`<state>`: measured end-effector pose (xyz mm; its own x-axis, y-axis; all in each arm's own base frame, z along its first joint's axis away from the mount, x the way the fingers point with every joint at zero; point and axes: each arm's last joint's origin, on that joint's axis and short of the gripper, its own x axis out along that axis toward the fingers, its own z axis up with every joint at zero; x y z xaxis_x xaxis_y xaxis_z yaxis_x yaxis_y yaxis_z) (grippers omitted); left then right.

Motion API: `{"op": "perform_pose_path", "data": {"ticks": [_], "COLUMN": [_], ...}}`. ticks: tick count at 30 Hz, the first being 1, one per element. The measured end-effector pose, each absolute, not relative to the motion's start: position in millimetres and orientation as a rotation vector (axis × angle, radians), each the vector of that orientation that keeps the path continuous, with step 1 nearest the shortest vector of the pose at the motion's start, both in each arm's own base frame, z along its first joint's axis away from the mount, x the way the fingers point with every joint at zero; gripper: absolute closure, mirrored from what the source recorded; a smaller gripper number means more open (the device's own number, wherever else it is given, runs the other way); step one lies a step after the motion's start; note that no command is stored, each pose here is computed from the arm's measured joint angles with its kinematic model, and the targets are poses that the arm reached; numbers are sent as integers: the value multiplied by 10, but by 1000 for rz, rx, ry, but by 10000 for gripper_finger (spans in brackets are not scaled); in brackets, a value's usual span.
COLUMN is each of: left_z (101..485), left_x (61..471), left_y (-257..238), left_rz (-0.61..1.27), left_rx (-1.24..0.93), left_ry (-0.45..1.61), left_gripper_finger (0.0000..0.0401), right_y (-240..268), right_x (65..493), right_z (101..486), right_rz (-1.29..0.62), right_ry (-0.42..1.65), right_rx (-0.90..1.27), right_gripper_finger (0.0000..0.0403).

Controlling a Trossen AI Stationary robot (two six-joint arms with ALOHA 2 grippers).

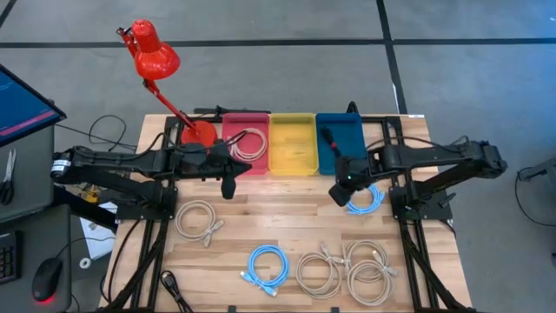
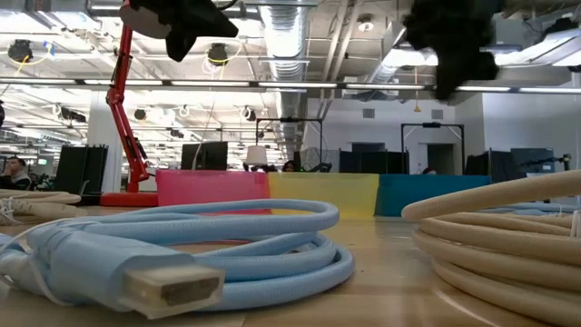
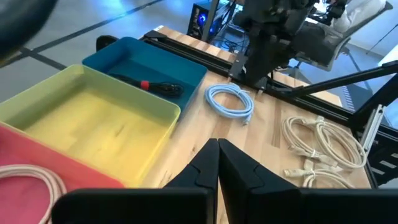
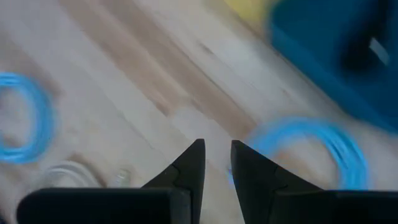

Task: Pick & Place USB Port
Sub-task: Put the top right blue charger cable into the yellow bin

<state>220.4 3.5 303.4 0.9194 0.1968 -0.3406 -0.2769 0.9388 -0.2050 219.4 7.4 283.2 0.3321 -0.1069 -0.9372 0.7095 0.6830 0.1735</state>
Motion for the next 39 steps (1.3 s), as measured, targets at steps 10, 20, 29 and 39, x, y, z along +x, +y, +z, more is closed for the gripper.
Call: {"op": "perform_pose_path", "data": {"ticks": [10,20,29,39], "left_z": [3032,3033,3033,3033], "left_x": [2205,2206,2206,2206], "left_y": [39,39,39,39], "left_rz": [255,255,255,254], "left_rx": [-252,-252,-252,-253], "left_ry": [322,321,321,321], "left_gripper_finger": [393,396,394,392], "right_y": [186,179,165,164], "right_x": [2021,2022,2025,2012], "right_z": [2799,2790,2704,2258], "right_rz": [-739,-755,-810,-842], "right_ry": [1238,1234,1243,1276], "right_rx": [787,748,695,700], "right_gripper_finger": [332,320,236,225]}}
